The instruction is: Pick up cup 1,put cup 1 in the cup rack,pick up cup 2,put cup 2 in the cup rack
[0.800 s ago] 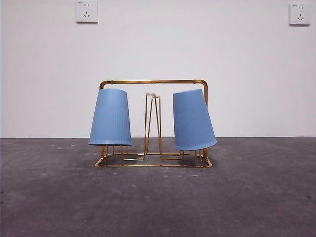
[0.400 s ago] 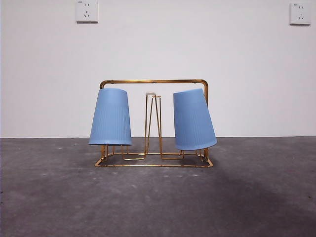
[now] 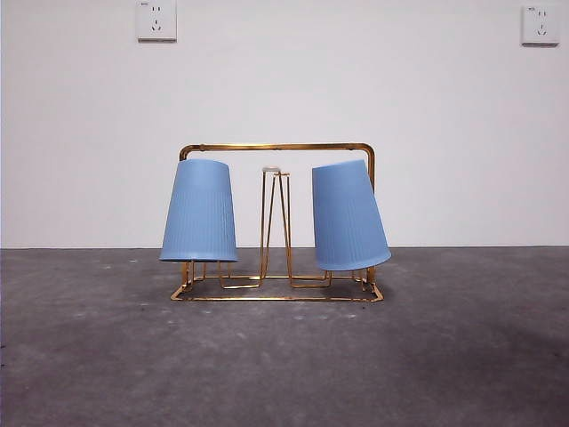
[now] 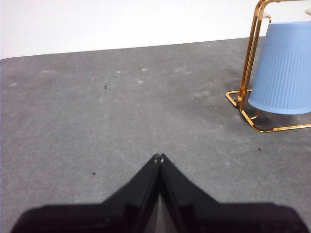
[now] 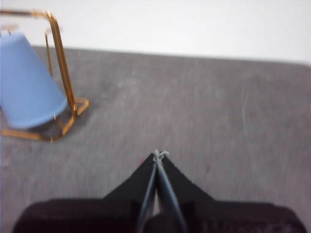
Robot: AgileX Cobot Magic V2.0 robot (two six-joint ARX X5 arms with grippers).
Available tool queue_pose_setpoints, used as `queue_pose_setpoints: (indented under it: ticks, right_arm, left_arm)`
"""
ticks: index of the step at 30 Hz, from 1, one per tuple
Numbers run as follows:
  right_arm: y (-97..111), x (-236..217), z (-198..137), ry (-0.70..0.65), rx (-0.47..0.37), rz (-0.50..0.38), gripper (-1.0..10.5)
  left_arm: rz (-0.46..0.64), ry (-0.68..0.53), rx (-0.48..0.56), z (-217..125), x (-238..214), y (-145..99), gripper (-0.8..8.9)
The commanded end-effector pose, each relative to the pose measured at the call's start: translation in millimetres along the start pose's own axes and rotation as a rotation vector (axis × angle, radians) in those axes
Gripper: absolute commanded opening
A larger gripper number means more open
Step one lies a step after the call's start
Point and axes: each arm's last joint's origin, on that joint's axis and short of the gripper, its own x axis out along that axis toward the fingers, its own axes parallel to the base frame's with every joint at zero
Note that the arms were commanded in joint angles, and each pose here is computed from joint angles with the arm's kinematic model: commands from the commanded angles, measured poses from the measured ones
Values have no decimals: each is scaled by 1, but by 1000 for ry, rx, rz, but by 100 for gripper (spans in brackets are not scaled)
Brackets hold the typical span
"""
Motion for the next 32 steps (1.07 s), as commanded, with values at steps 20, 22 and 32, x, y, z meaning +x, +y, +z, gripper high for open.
queue_pose_setpoints:
  ticks: [20,22,32]
  right_arm:
    - [0,1,-3,3,42,-12,2]
    - [0,1,-3,3,42,-12,2]
    - [0,1,-3,3,42,-12,2]
  left_arm:
    - [3,24,-13,-4,2,0,-3]
    - [3,24,-13,-4,2,0,-3]
    - [3,24,-13,-4,2,0,-3]
